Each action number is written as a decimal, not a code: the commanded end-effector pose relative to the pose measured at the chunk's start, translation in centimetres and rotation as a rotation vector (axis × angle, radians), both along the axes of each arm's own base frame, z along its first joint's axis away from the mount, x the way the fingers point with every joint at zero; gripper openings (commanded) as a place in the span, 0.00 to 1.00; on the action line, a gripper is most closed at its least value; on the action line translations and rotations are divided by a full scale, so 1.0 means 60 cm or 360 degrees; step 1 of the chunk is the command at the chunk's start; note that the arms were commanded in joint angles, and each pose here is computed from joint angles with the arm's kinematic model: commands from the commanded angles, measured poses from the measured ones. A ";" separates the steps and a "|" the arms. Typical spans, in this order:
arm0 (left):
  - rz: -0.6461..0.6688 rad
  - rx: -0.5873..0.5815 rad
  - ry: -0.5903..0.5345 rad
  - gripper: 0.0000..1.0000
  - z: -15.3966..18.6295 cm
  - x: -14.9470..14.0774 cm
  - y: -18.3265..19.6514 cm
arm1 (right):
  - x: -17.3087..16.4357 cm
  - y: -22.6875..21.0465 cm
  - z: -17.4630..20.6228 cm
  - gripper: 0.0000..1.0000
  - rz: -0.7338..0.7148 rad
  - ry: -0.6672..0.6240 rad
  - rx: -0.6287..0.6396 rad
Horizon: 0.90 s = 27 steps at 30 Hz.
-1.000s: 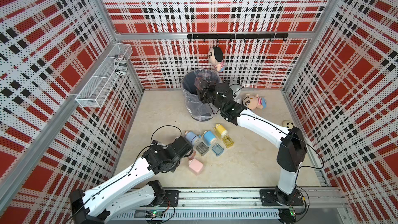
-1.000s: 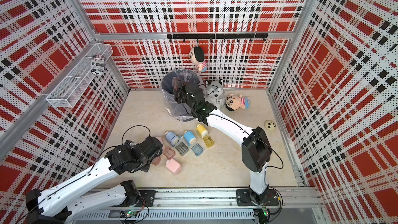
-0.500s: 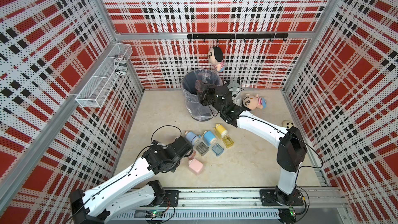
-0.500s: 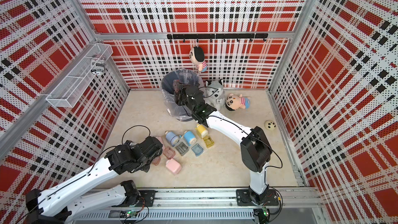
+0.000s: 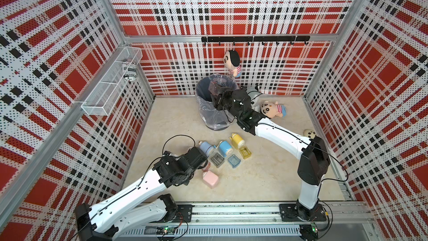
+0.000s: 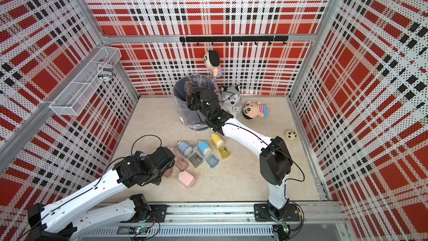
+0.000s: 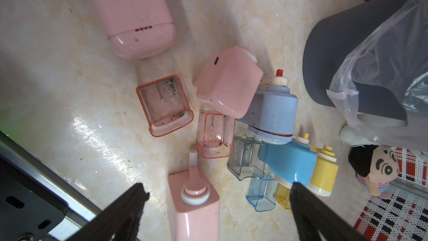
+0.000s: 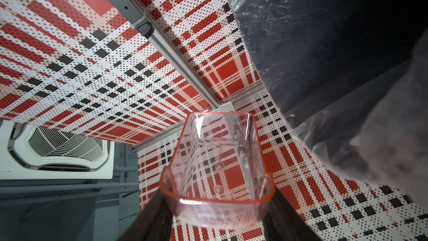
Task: Take out the pencil sharpener tray and clean the shavings
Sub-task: Pour the shavings into the trash bin.
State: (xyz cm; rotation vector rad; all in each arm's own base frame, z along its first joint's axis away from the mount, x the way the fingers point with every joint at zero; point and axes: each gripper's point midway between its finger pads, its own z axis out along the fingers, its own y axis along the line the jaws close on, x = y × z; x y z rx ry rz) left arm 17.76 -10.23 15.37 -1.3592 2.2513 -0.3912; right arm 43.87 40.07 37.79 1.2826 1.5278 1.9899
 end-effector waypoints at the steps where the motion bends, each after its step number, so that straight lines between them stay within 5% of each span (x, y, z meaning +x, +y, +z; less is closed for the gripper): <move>1: -0.0011 0.0012 0.0010 0.98 -0.006 0.000 0.000 | -0.005 0.000 -0.020 0.49 0.0004 0.0189 0.0219; 6: -0.0013 0.0013 0.0013 0.98 -0.008 0.001 -0.002 | 0.000 0.006 -0.059 0.49 0.0021 0.0256 0.0239; 16: -0.0028 0.0000 0.0007 0.98 -0.005 0.001 -0.007 | -0.011 -0.008 0.007 0.49 0.0038 0.0060 0.0138; 27: -0.0044 -0.0016 -0.0010 0.98 0.002 0.001 -0.011 | -0.045 -0.088 0.039 0.50 0.0027 -0.0463 -0.0732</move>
